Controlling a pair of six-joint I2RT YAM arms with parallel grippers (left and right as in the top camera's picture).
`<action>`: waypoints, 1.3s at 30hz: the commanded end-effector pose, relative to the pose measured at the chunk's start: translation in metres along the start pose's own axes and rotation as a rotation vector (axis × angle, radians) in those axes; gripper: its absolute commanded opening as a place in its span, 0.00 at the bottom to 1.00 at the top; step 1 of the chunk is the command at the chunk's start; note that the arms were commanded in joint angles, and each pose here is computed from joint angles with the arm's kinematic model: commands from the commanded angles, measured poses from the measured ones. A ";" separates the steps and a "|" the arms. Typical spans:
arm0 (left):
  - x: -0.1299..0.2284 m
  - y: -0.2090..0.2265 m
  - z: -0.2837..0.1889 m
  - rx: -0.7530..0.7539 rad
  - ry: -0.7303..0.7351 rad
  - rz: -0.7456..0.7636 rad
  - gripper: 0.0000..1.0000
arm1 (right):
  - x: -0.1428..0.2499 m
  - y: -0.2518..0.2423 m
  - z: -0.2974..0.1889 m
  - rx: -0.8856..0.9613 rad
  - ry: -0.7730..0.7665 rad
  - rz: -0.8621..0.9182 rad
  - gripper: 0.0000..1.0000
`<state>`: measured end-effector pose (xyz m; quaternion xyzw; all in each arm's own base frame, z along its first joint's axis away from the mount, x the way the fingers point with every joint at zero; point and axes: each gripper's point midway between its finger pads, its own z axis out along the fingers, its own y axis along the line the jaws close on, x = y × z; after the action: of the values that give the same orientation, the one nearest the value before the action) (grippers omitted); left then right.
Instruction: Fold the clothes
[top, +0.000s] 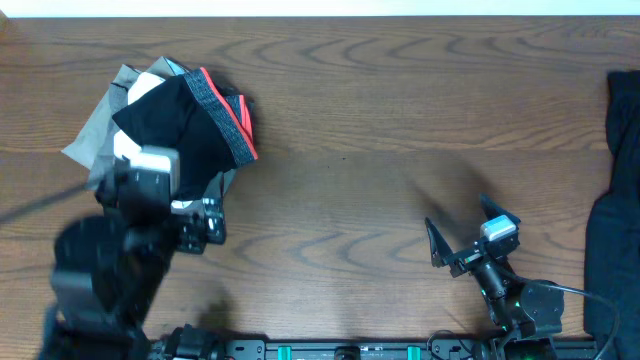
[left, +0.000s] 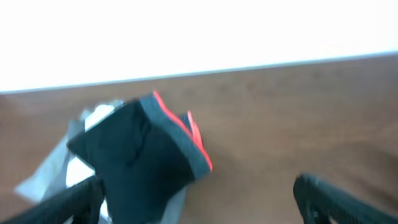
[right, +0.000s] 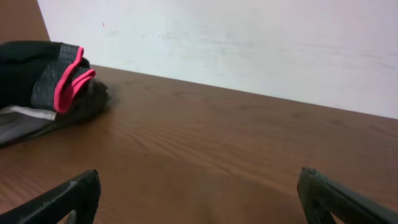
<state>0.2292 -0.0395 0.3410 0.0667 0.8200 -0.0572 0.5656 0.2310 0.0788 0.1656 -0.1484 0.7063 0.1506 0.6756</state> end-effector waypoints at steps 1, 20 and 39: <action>0.035 0.002 0.011 -0.010 -0.039 0.018 0.98 | 0.001 -0.003 0.000 0.011 0.000 0.001 0.99; 0.089 0.014 0.023 -0.037 -0.356 0.003 0.98 | 0.001 -0.003 0.000 0.011 0.000 0.001 0.99; 0.113 0.018 0.042 -0.052 -0.379 0.026 0.98 | 0.001 -0.003 0.000 0.011 0.000 0.001 0.99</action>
<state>0.2274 -0.0239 0.2323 0.0450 0.6968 -0.0461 0.7144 0.2310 0.0788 0.1655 -0.1484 0.7063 0.1506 0.6756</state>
